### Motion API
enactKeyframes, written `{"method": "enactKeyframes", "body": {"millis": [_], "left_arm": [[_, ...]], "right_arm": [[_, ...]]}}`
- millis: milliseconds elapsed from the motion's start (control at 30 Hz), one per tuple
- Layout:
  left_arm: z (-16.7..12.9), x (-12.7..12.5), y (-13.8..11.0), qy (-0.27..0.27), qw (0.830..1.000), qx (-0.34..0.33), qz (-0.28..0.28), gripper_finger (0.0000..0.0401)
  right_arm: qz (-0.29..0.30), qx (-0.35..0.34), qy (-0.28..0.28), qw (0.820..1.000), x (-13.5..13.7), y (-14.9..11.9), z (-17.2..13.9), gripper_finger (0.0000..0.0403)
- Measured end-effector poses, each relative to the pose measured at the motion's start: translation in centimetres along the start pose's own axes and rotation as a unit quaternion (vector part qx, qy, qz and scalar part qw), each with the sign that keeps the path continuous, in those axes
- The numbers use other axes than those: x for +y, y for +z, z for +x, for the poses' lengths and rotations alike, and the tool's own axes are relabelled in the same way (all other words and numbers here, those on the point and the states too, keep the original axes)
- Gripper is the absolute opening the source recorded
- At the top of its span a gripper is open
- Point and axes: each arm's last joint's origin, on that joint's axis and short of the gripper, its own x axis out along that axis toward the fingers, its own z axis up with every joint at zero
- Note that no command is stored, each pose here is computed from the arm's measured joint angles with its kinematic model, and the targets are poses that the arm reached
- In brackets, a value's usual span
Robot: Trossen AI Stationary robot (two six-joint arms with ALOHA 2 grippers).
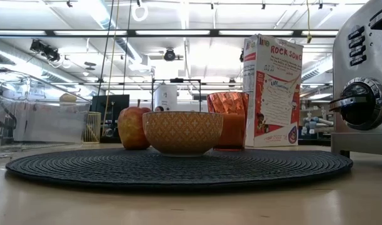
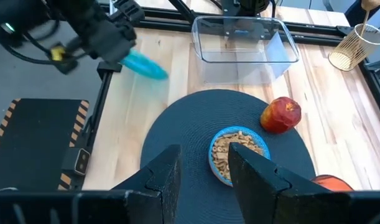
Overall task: Arrange a breakfast setting
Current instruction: Put the blue transparent plate on top of the dark blue placemat beside the blue bowl
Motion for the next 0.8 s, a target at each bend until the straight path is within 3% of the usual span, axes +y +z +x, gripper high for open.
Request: {"method": "enactKeyframes", "body": {"millis": [133, 300, 500, 733, 800], "left_arm": [[-1.3, -0.1, -0.5, -0.023, 0.989, -0.054, 0.136, 0.0010], [-2.7, -0.1, -1.3, -0.040, 0.957, -0.075, 0.279, 0.0008], [-4.5, 0.4, -1.3, -0.051, 0.906, -0.113, 0.404, 0.0007], [-4.8, 0.3, 1.4, 0.007, 0.832, -0.181, 0.525, 0.0007], [-4.2, 0.3, 2.4, 0.036, 0.817, -0.189, 0.544, 0.0007]], "right_arm": [[0.006, 0.007, -0.003, 1.000, -0.1, -0.1, 0.0, 0.0140], [0.030, 0.026, -0.004, 0.999, 0.3, -0.7, -0.3, 0.0140], [0.017, 0.062, -0.012, 0.998, 0.7, -1.8, -0.8, 0.0140], [-0.036, 0.151, -0.049, 0.987, 0.0, -3.7, -1.4, 0.0140], [-0.039, 0.180, -0.058, 0.981, -0.3, -4.2, -1.6, 0.0140]]}}
